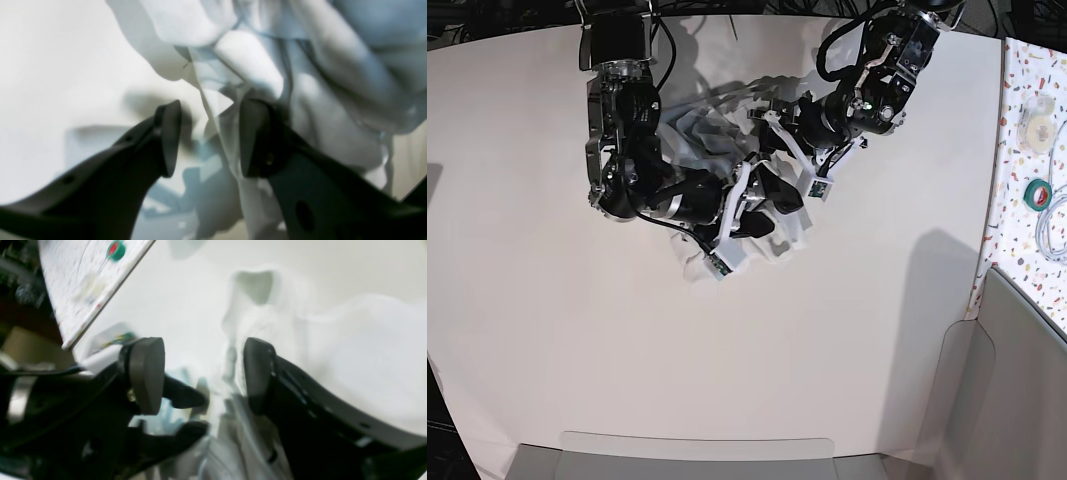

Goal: Layout the t-shirt on the table in an organized manner, then fold the t-shirt properly
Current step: 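Grasp the white shirt bundle with both grippers and drag it toward the table center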

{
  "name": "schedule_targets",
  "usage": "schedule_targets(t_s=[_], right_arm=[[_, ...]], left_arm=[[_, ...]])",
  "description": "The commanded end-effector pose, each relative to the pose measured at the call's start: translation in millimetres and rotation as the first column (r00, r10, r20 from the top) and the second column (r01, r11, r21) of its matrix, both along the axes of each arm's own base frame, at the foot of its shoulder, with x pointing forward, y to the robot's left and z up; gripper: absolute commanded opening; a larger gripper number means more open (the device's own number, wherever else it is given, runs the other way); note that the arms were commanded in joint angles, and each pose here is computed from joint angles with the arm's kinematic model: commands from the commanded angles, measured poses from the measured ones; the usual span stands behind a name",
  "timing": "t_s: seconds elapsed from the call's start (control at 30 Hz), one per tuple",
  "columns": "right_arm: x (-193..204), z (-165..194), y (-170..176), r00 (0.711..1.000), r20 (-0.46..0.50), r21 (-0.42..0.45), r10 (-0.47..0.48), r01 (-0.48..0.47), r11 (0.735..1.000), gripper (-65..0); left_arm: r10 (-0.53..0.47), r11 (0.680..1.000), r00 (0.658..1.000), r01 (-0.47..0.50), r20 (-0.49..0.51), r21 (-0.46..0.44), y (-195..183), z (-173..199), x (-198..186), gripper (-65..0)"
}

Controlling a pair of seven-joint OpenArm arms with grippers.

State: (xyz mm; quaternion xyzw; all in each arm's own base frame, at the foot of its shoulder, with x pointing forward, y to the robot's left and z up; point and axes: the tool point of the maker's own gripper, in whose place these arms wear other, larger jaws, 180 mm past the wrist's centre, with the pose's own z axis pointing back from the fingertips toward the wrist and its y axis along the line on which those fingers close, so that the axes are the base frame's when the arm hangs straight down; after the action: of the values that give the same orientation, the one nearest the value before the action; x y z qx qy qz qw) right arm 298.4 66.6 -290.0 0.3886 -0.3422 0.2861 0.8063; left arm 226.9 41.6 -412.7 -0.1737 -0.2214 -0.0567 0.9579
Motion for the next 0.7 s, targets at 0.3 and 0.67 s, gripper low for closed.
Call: schedule_targets(t_s=[0.3, 0.67], right_arm=[[-16.6, 48.5, 41.2, 0.976, 0.157, 0.037, 0.148, -0.156, 0.987, -27.7], [31.6, 108.1, -28.1, 0.939, 0.331, 0.105, -0.09, 0.058, 0.993, -27.7]], left_arm=[[-0.007, 1.0, 0.999, 0.008, -0.048, 0.028, 4.6, -7.7, -9.3, -36.4], [-0.005, 1.0, 0.999, 0.007, -0.048, 0.03, 5.2, -8.0, -9.5, -36.4]])
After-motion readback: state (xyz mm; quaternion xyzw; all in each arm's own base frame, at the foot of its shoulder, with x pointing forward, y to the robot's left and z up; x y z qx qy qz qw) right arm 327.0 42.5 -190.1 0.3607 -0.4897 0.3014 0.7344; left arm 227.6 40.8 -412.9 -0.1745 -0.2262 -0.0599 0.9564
